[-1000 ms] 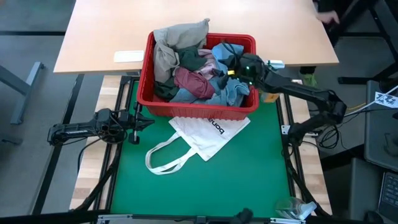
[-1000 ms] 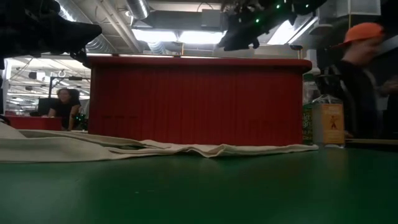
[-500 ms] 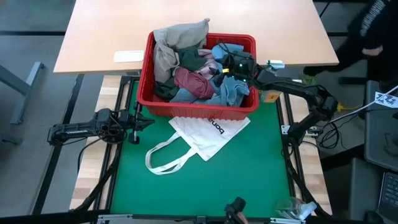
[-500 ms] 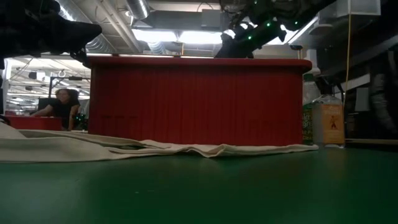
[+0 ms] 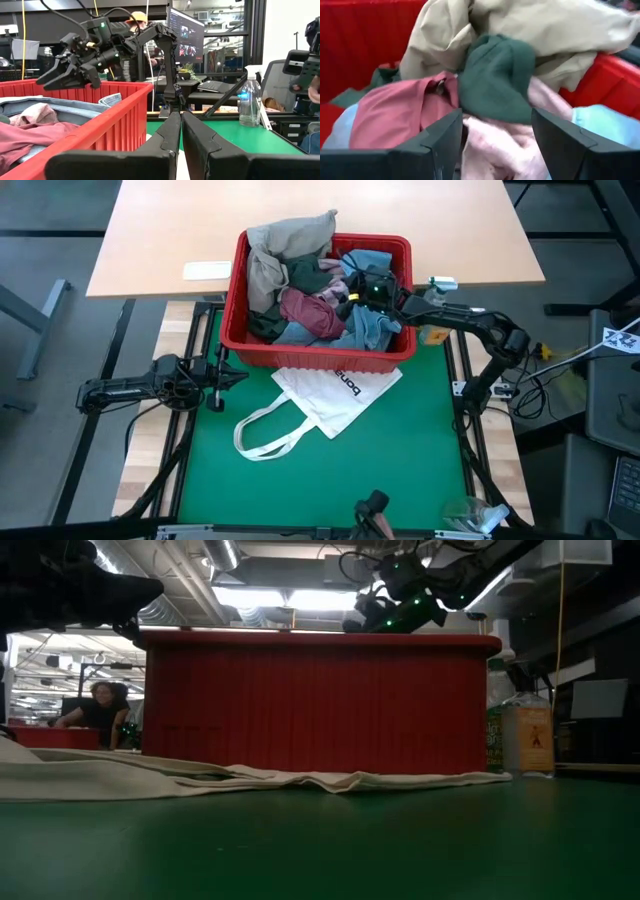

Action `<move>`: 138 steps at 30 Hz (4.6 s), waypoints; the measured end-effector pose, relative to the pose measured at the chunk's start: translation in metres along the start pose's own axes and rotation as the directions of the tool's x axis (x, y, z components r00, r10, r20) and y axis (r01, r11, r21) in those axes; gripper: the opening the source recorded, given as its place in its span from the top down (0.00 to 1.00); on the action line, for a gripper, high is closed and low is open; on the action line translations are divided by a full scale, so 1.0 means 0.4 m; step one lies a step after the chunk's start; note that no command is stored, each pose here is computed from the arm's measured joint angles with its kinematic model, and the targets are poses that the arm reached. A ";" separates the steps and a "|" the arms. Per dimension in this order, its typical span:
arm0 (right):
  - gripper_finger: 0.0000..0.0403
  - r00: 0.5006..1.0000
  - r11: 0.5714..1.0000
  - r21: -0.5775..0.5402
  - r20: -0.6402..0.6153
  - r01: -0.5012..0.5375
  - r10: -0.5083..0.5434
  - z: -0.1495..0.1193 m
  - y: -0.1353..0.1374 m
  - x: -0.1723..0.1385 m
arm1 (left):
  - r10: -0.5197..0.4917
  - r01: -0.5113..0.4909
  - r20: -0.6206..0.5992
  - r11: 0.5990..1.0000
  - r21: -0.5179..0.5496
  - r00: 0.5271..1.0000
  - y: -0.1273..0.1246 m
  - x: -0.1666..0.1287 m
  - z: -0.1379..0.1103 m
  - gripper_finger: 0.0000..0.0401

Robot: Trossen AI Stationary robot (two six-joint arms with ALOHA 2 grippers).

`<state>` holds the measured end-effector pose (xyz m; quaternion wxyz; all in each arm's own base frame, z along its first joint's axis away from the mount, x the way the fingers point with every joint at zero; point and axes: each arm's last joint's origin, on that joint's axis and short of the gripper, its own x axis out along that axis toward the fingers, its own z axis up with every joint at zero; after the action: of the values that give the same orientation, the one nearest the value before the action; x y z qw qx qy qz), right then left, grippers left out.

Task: Fold laundry
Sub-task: Fold the blue jeans

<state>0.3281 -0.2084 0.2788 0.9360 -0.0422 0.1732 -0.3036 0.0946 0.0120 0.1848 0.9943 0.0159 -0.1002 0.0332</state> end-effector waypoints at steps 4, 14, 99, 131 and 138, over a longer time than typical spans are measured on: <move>0.41 0.991 0.992 -0.003 -0.031 0.127 -0.127 -0.004 -0.009 -0.001 | 0.000 0.000 0.000 1.000 -0.001 1.000 0.000 0.000 0.000 0.96; 0.41 0.931 0.943 -0.016 -0.152 0.333 -0.331 -0.028 -0.019 -0.006 | 0.000 0.000 -0.001 1.000 -0.003 1.000 0.000 0.000 0.000 0.96; 1.00 0.902 0.980 0.042 0.399 -0.194 0.162 0.615 -0.140 -0.506 | 0.034 -0.032 0.154 0.999 -0.015 0.987 0.025 0.240 0.202 0.95; 1.00 0.911 0.979 0.045 0.377 -0.199 0.168 0.610 -0.138 -0.503 | 0.309 -0.311 -0.144 0.950 0.004 0.940 0.128 0.715 0.037 0.54; 1.00 0.908 0.977 0.040 0.378 -0.211 0.181 0.610 -0.137 -0.503 | 0.359 -0.361 -0.158 0.932 0.015 0.920 0.147 0.772 -0.003 0.54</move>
<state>0.2311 -0.1421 0.5774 0.9784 -0.0441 -0.0164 -0.2012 0.3928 0.0901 0.2469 0.9761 -0.0126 -0.0227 0.2159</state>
